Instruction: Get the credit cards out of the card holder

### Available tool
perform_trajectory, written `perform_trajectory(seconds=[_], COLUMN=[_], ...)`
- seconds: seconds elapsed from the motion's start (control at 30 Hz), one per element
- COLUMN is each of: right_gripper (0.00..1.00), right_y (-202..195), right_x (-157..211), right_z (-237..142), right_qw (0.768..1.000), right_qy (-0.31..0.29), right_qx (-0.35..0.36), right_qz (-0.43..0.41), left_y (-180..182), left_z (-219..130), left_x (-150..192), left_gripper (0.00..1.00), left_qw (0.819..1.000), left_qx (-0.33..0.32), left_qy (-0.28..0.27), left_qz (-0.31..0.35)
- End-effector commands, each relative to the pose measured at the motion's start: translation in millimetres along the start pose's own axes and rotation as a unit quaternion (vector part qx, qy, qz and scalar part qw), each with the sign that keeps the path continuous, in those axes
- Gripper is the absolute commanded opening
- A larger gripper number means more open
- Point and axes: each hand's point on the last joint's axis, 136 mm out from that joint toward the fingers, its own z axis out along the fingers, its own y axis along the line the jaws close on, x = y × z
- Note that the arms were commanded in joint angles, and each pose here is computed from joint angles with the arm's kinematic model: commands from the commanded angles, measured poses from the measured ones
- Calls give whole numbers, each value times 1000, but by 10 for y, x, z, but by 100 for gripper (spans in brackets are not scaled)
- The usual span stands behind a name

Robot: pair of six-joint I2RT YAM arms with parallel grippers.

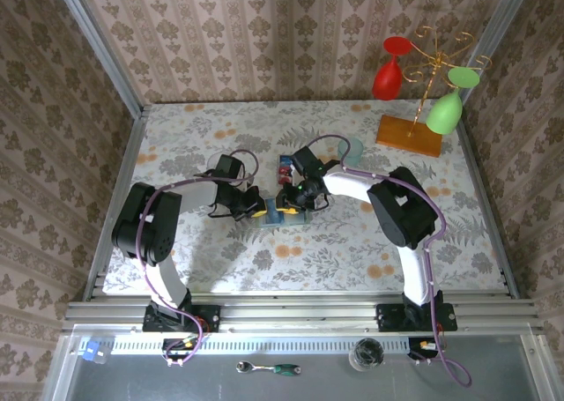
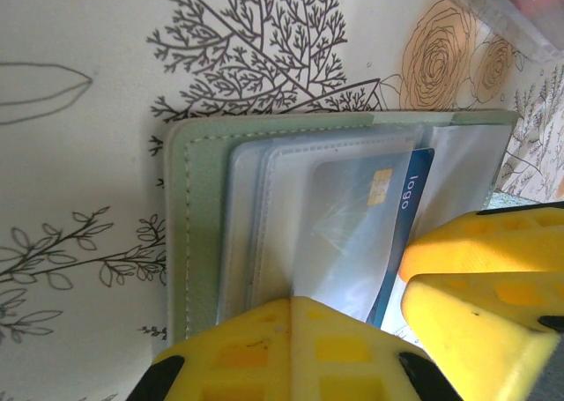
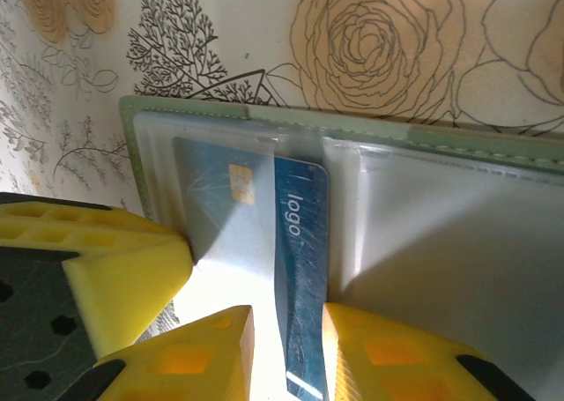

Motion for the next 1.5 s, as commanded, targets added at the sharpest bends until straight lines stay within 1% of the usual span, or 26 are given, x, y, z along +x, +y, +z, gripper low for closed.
perform_trajectory(seconds=[0.0,0.2,0.5,0.73,0.97,1.17,1.3,1.47], right_gripper=[29,29,27,24,18,11,9,8], right_y=[-125,-157,76,146,99,12,-36,-99], right_x=[78,105,44,22,25,-5,-15,-18], right_z=[42,65,27,-16,-13,-76,-134,-220], right_qw=[1000,999,997,996,996,998,998,998], right_qy=[19,23,21,16,10,-5,-12,-17], right_qx=[17,20,-61,-83,-77,-62,-57,-46], right_qz=[11,13,28,31,33,33,33,28], left_y=[168,187,178,186,186,181,176,153], left_z=[39,44,42,46,36,27,20,8], left_x=[88,93,94,103,102,103,101,99], left_gripper=[0,0,0,0,0,0,0,0], left_qw=[1000,999,999,999,999,999,999,1000], left_qx=[-26,-28,-27,-26,-26,-26,-26,-24], left_qy=[14,17,18,19,17,17,16,15], left_qz=[-6,-8,-7,-8,-9,-9,-9,-9])
